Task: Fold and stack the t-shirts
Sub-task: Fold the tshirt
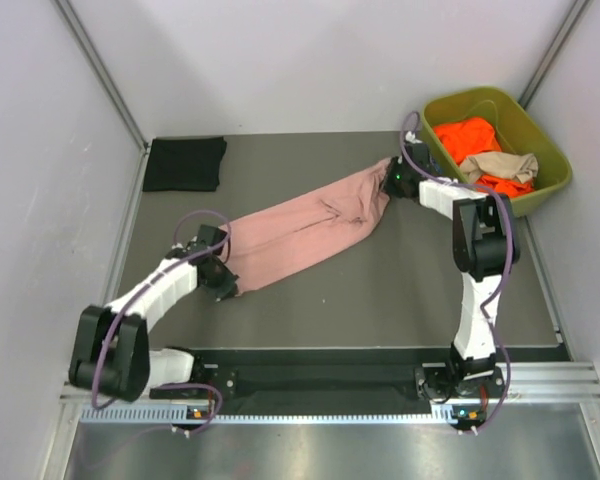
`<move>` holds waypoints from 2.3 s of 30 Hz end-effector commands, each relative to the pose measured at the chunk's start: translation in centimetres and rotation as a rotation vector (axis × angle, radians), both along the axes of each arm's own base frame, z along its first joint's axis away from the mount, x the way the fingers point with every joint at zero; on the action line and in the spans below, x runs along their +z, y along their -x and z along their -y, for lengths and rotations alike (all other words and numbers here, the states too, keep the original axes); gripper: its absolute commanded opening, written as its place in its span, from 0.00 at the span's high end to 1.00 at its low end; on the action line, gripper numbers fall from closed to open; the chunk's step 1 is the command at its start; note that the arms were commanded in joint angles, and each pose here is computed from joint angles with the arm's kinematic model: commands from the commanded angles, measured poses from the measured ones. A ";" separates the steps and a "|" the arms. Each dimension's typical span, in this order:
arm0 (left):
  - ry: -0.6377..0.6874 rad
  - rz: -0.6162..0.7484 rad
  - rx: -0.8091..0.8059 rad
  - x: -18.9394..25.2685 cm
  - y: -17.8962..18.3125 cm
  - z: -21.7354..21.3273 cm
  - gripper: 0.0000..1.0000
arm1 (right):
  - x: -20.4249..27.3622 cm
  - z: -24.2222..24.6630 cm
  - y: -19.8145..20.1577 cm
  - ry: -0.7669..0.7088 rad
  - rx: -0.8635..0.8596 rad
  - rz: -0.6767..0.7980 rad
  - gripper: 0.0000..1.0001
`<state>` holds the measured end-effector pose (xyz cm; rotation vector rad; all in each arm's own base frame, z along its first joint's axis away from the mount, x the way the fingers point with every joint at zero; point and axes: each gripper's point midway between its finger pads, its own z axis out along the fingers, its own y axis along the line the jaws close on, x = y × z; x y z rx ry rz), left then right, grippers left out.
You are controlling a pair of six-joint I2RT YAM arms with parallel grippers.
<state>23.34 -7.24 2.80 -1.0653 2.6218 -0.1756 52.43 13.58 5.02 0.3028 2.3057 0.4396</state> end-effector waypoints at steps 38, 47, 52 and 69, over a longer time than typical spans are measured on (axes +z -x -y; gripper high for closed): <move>0.400 0.168 -0.826 8.2 6.2 29.3 0.40 | 6.6 2.0 -16.0 0.090 0.021 0.268 0.35; 0.263 0.369 -0.576 13.0 -1.1 14.2 0.34 | 14.7 -0.6 -7.6 -0.008 0.073 0.160 0.32; 0.168 0.337 -0.522 11.0 -1.8 8.4 0.26 | 17.1 -3.9 0.0 -0.131 0.199 0.091 0.27; 0.422 0.047 -0.454 4.5 -1.9 5.1 0.15 | 5.8 -13.1 32.7 -0.420 0.560 -0.271 0.32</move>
